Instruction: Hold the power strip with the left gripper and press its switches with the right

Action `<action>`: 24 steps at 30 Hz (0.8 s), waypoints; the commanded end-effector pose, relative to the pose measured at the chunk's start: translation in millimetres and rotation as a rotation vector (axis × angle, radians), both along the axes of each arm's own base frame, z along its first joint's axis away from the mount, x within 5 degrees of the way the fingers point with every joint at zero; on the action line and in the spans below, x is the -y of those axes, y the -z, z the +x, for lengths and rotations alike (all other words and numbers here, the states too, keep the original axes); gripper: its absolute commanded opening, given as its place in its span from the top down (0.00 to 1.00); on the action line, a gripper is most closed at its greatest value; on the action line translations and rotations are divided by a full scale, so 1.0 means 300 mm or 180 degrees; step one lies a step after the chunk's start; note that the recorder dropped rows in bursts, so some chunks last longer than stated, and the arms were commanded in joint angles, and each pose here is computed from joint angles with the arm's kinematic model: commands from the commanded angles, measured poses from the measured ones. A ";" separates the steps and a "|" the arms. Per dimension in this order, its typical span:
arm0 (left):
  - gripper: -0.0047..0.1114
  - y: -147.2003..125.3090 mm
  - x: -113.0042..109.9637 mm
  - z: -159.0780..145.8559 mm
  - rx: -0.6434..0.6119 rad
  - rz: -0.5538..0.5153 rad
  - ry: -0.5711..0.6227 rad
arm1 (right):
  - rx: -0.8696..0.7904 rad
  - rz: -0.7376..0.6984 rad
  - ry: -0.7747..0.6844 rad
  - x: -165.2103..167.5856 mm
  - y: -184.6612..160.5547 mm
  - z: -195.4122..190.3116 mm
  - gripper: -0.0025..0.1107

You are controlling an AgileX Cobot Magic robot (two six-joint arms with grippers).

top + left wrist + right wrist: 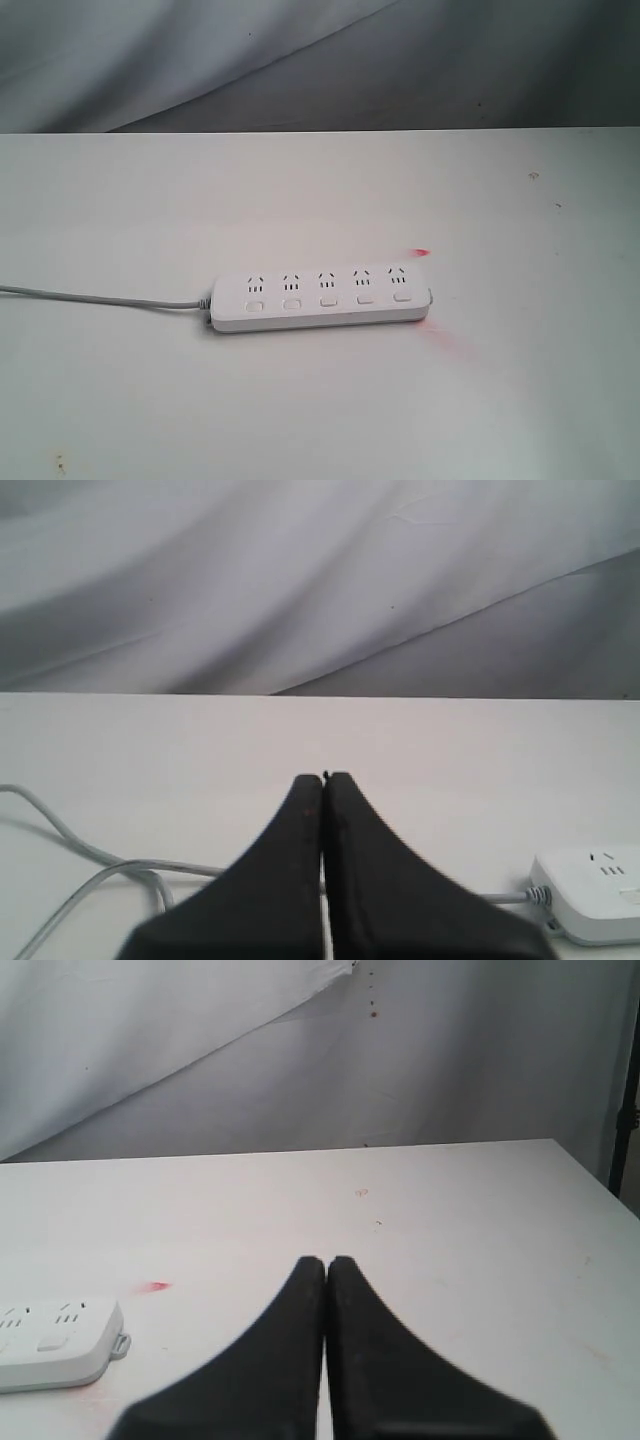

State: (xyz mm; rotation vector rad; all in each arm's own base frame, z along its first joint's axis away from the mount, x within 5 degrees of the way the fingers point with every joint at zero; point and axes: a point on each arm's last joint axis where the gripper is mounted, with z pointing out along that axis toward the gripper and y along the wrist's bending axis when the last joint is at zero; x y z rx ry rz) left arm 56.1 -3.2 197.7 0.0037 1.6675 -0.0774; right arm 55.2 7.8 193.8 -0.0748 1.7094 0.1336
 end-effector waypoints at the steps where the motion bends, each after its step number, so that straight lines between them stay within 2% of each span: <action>1: 0.96 -0.015 -0.001 0.001 0.0199 0.0004 -0.0018 | 0.0263 0.0223 0.0034 0.000 -0.024 0.002 0.98; 3: 0.96 -0.026 -0.001 0.001 0.0313 -0.0075 -0.0020 | 0.0451 0.0522 0.0047 0.001 -0.045 0.003 0.98; 6: 0.96 -0.028 0.001 0.001 0.0306 -0.0485 -0.0011 | 0.0606 0.1132 0.0083 0.005 -0.067 0.002 0.98; 8: 0.96 -0.033 0.003 0.001 0.0323 -0.0978 -0.0006 | 0.0457 0.1520 0.0060 0.000 -0.061 0.002 0.98; 10: 0.96 -0.038 0.004 0.000 0.0343 -0.1459 -0.0002 | 0.0302 0.1689 -0.0033 -0.011 -0.078 -0.005 0.98; 11: 0.96 -0.035 0.006 0.000 0.0297 -0.1591 0.0011 | 0.0208 0.1692 -0.0101 -0.019 -0.089 -0.010 0.98; 15: 0.96 -0.056 0.026 -0.009 0.0051 -0.1831 0.0190 | -0.0087 0.1772 -0.0413 -0.051 -0.153 -0.042 0.98; 19: 0.96 -0.100 0.060 -0.030 -0.0199 -0.2232 0.0570 | -0.0127 0.1938 -0.0867 -0.080 -0.224 -0.079 0.98; 24: 0.96 -0.136 0.093 -0.065 -0.0548 -0.2100 0.0999 | -0.0325 0.1905 -0.1241 -0.108 -0.277 -0.092 0.98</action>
